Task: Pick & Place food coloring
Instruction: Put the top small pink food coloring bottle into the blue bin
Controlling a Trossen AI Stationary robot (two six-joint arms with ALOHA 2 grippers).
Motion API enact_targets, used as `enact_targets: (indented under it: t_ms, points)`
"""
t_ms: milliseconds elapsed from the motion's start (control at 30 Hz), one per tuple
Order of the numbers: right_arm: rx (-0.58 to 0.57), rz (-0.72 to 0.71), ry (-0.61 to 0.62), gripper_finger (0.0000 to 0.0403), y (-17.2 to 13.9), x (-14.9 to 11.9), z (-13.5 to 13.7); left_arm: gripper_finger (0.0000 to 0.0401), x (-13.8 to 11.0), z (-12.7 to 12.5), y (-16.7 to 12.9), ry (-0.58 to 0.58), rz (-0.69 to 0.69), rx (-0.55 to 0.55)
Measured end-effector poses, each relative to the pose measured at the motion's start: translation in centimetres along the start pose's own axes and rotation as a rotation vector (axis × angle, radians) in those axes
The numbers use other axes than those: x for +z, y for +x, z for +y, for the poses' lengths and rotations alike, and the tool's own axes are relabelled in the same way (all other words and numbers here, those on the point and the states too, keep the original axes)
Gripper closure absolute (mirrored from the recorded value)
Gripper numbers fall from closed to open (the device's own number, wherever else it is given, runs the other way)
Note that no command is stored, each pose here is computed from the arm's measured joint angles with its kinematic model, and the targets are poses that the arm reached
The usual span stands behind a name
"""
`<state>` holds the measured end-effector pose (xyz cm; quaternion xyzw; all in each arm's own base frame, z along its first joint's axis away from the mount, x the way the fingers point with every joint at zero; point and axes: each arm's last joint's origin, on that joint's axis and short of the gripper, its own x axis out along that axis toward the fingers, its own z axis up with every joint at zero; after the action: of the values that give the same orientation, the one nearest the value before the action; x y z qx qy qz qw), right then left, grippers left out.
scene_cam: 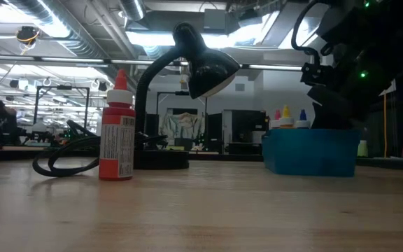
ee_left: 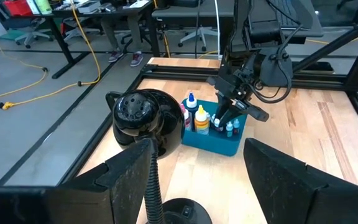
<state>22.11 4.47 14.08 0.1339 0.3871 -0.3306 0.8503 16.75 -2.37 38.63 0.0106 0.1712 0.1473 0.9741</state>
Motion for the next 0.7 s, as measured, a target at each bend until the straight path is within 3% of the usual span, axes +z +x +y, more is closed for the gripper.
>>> enact_targets:
  t_ms: [700]
  points:
    - [0.000,0.002,0.004,0.0275,0.00,-0.01,-0.01,0.0150,-0.08,0.01,0.00,0.004,0.008,0.000]
